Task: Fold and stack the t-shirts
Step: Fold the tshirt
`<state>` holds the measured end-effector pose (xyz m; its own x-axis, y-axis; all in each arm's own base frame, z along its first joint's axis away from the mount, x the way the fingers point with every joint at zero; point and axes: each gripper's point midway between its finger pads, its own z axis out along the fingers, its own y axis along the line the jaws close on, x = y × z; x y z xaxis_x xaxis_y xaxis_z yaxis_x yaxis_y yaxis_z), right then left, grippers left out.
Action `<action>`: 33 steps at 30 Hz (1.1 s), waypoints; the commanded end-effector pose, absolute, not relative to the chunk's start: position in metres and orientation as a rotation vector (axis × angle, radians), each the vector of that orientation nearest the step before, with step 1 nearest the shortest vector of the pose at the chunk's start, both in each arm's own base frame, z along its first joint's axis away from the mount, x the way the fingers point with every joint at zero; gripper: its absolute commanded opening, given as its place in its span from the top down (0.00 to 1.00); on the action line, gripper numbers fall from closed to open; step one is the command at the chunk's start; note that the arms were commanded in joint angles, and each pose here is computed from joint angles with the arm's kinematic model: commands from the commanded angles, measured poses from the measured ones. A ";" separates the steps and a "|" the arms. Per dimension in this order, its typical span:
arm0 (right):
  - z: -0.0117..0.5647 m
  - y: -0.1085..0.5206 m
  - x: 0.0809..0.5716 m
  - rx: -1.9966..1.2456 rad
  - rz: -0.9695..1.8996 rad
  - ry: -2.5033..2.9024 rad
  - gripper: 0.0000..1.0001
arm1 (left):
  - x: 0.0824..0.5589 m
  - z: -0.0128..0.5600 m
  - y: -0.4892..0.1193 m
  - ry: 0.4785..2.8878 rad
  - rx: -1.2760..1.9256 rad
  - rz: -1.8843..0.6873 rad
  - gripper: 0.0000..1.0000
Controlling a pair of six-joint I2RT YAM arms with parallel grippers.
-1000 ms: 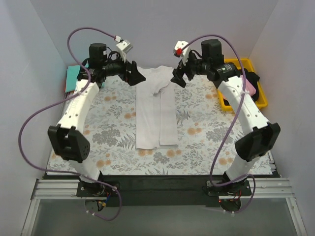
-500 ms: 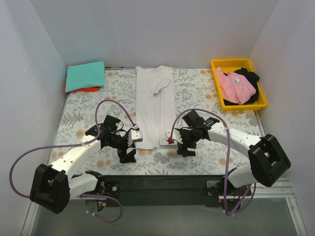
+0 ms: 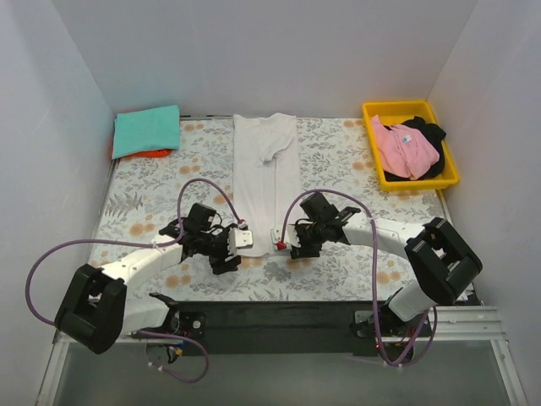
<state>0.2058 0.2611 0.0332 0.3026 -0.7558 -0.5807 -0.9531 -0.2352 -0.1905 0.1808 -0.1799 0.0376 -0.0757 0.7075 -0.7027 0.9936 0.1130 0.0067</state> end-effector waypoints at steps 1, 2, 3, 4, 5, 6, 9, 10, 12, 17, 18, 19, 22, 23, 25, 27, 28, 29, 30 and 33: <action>0.026 0.266 0.212 -2.083 0.482 1.464 0.43 | 0.206 0.043 -0.191 1.751 1.626 -0.584 0.39; 0.022 0.266 0.212 -2.090 0.485 1.476 0.45 | 0.210 0.045 -0.192 1.739 1.618 -0.566 0.40; 0.021 0.266 0.212 -2.094 0.486 1.476 0.46 | 0.211 0.045 -0.193 1.728 1.624 -0.562 0.41; 0.018 0.265 0.212 -2.100 0.481 1.479 0.46 | 0.209 0.041 -0.192 1.722 1.642 -0.560 0.41; 0.016 0.264 0.212 -2.109 0.479 1.477 0.47 | 0.208 0.038 -0.192 1.715 1.657 -0.556 0.41; 0.014 0.264 0.212 -2.110 0.477 1.479 0.47 | 0.207 0.036 -0.193 1.690 1.681 -0.544 0.41; 0.006 0.263 0.213 -2.122 0.474 1.503 0.55 | 0.209 0.024 -0.192 1.696 1.729 -0.503 0.41; 0.004 0.262 0.215 -2.123 0.463 1.515 0.57 | 0.210 0.016 -0.189 1.732 1.743 -0.485 0.42; -0.003 0.259 0.214 -2.138 0.457 1.532 0.62 | 0.211 0.011 -0.188 1.760 1.747 -0.477 0.45; -0.008 0.255 0.218 -2.153 0.424 1.547 0.87 | 0.209 0.001 -0.186 1.751 1.782 -0.455 0.62; -0.008 0.256 0.220 -2.147 0.417 1.554 0.97 | 0.207 -0.001 -0.186 1.740 1.798 -0.453 0.67; -0.007 0.256 0.221 -2.137 0.411 1.572 0.99 | 0.207 0.000 -0.187 1.733 1.804 -0.446 0.81; 0.005 0.260 0.224 -2.118 0.411 1.552 0.99 | 0.214 0.010 -0.193 1.724 1.778 -0.438 0.97; 0.014 0.261 0.224 -2.108 0.412 1.537 0.99 | 0.214 0.013 -0.194 1.729 1.777 -0.442 1.00; 0.026 0.266 0.227 -2.086 0.418 1.528 0.99 | 0.222 0.029 -0.202 1.713 1.749 -0.449 1.00; 0.046 0.270 0.229 -2.061 0.428 1.519 0.99 | 0.221 0.041 -0.206 1.720 1.736 -0.489 1.00; 0.053 0.272 0.226 -2.055 0.447 1.511 0.99 | 0.225 0.056 -0.213 1.688 1.724 -0.500 1.00; 0.062 0.271 0.222 -2.053 0.463 1.512 0.99 | 0.219 0.061 -0.212 1.697 1.733 -0.530 1.00; 0.068 0.272 0.221 -2.049 0.473 1.509 0.99 | 0.216 0.068 -0.215 1.679 1.739 -0.557 1.00; 0.088 0.270 0.211 -2.048 0.514 1.512 0.99 | 0.203 0.096 -0.221 1.632 1.747 -0.637 1.00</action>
